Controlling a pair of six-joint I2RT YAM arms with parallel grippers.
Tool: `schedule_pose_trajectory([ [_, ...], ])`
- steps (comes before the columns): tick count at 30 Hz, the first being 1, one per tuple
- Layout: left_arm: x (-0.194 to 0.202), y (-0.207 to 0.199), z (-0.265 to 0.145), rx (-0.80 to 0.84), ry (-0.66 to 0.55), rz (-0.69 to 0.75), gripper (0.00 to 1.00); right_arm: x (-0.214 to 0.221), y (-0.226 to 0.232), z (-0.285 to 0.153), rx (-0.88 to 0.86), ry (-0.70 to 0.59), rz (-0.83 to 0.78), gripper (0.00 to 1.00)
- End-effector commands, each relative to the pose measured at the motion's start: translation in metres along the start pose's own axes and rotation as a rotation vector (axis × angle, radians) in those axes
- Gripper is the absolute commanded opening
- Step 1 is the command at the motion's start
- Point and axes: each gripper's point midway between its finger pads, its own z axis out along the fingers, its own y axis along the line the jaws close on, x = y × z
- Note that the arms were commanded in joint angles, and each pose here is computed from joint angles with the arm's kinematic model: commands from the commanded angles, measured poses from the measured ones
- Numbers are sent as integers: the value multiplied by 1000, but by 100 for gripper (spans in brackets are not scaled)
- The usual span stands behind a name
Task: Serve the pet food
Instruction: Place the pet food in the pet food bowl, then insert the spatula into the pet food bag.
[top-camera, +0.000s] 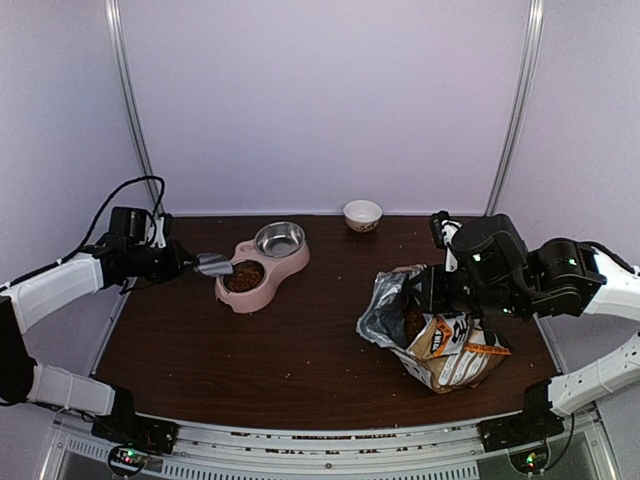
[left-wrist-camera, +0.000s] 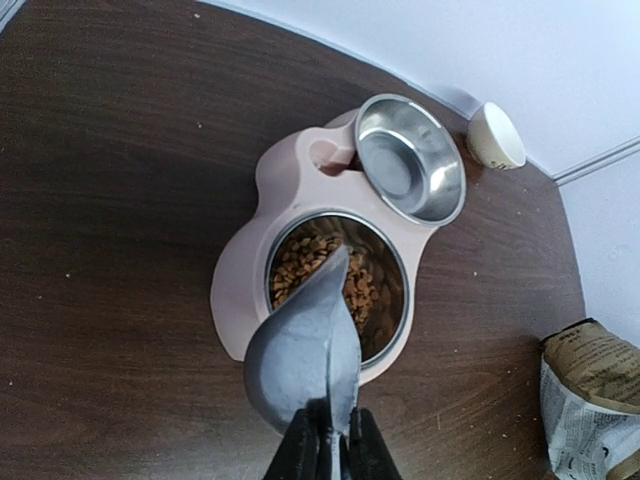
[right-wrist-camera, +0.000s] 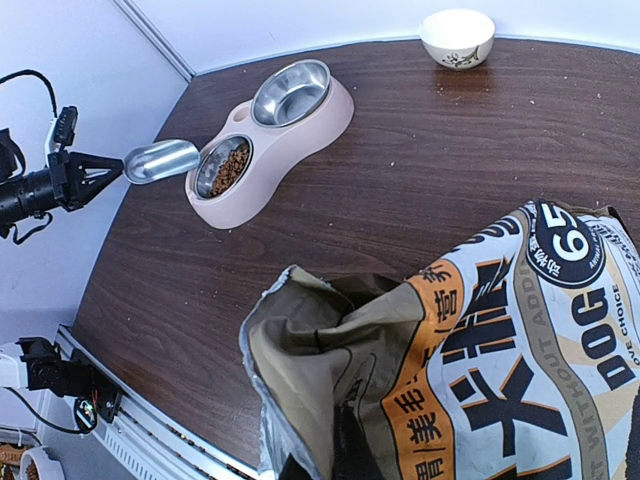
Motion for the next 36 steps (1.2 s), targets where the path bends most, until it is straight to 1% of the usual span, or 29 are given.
schedule_pose_trajectory([
  [1, -21, -32, -26, 139, -118, 5, 0, -21, 10, -9, -37, -66, 43, 0],
  [6, -16, -81, -58, 264, -141, 96, 0, -22, 10, -9, -35, -67, 39, 0],
  [11, 17, -141, -79, 415, -70, 206, 0, -21, 13, -5, -37, -61, 36, 0],
  [16, 51, -189, -94, 562, -19, 225, 0, -20, 18, -2, -47, -51, 39, 0],
  [21, 84, -248, -112, 784, 35, 216, 0, -16, 16, 0, -49, -46, 47, 0],
  [25, 114, -292, -115, 892, 112, 297, 0, -14, 19, 2, -54, -30, 37, 0],
  [29, 136, -325, -109, 968, 169, 324, 0, -14, 23, 5, -57, -23, 29, 0],
  [32, 150, -341, -96, 990, 205, 318, 0, -14, 25, 4, -70, -23, 32, 0],
  [36, 169, -363, -78, 983, 252, 350, 0, -12, 25, 3, -80, -17, 36, 0],
])
